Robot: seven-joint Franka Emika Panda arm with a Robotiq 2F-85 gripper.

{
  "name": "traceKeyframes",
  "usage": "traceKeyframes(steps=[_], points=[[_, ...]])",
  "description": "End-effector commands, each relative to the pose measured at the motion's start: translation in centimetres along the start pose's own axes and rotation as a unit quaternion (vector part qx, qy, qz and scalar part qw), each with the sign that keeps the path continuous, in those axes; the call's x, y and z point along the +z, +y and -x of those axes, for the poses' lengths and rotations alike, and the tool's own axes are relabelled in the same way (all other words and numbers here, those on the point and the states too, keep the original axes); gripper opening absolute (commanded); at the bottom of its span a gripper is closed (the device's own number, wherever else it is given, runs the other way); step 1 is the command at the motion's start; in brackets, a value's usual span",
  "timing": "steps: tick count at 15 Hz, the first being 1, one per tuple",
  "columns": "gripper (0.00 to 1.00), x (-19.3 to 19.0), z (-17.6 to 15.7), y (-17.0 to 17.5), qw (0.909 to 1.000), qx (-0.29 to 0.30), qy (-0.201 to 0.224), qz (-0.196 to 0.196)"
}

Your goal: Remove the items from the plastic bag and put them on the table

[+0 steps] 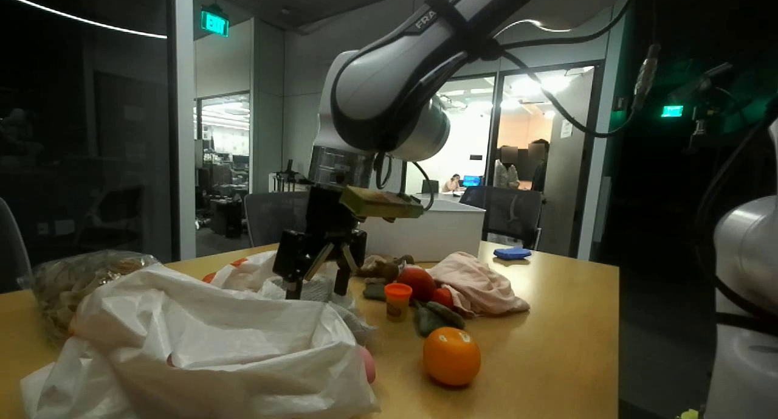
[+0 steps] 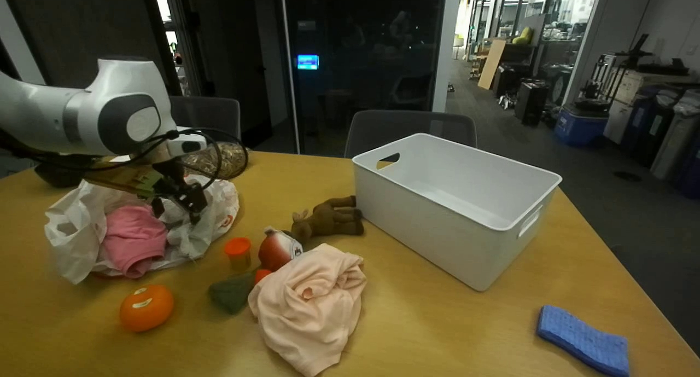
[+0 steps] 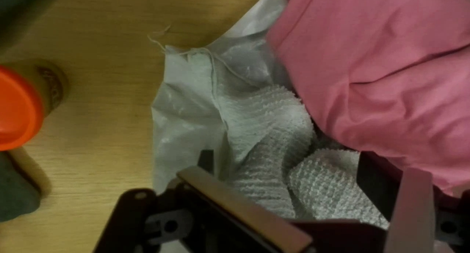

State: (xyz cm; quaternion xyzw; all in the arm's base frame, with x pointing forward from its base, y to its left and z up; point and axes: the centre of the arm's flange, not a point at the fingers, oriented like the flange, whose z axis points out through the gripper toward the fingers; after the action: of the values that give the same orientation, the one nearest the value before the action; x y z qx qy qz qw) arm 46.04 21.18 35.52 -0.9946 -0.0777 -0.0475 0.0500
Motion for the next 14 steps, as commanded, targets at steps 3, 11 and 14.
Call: traceKeyframes(steps=[3, 11, 14], points=[[0.74, 1.4, -2.2, -1.7, 0.9990, -0.041, -0.002, 0.015], [0.23, 1.5, -2.2, -1.9, 0.9983, -0.054, 0.004, 0.021], [0.08, 0.4, -2.1, -2.0, 0.9986, -0.049, 0.011, 0.016]])
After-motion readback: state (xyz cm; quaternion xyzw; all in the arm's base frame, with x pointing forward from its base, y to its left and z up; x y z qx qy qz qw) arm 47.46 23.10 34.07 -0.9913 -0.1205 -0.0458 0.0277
